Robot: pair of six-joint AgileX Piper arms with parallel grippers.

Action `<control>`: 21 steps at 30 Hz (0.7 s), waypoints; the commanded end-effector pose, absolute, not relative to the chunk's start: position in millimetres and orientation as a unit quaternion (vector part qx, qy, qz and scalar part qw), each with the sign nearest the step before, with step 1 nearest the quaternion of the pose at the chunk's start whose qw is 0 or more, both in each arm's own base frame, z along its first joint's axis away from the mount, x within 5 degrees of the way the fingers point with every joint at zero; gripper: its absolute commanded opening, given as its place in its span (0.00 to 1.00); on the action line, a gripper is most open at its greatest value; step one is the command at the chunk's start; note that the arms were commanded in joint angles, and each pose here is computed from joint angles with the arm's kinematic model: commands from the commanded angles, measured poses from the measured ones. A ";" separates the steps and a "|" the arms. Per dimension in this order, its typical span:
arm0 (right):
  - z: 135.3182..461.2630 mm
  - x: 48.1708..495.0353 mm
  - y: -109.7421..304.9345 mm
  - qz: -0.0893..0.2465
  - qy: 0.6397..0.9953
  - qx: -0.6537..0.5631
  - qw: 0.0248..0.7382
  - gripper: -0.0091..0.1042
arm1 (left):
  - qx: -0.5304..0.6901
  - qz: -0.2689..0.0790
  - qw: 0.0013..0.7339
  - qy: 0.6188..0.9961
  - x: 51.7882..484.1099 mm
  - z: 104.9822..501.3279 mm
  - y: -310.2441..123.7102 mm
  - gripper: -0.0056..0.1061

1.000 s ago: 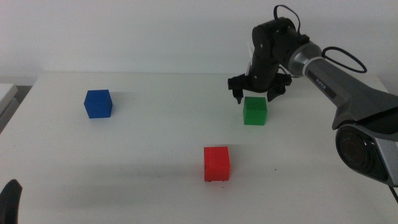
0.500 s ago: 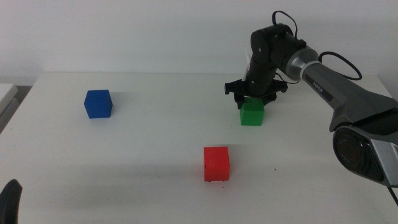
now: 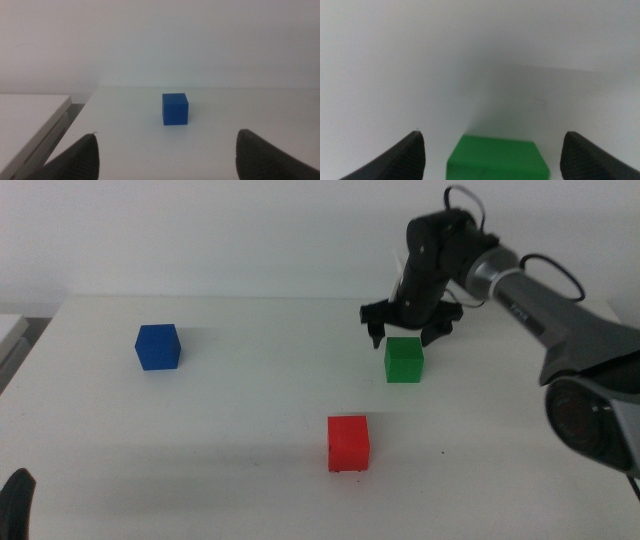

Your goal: Stack red cubes first, then green, then blue cubes in a specific spot.

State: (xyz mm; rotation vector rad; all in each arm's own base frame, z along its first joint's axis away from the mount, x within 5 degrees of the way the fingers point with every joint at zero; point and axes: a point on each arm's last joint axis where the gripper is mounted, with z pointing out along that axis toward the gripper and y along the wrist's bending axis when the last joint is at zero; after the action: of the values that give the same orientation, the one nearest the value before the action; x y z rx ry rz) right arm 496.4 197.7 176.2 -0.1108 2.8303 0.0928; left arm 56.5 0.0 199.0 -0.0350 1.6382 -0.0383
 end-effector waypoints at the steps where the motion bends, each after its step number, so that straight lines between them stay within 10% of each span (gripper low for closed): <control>1: 205.2 492.2 190.6 0.035 0.983 -0.036 0.174 0.74 | -0.020 -0.021 0.688 0.725 56.4 200.5 0.0 0.89; 21: 181.6 479.6 184.8 -0.008 0.990 -0.059 0.129 0.73 | -0.020 -0.021 0.688 0.725 56.4 200.5 0.0 0.89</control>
State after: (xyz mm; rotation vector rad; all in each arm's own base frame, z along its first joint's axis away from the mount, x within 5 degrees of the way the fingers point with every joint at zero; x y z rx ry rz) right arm 479.0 186.8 183.7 -0.1498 2.8781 0.0021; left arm 56.5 0.0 199.0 -0.0350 1.6382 -0.0383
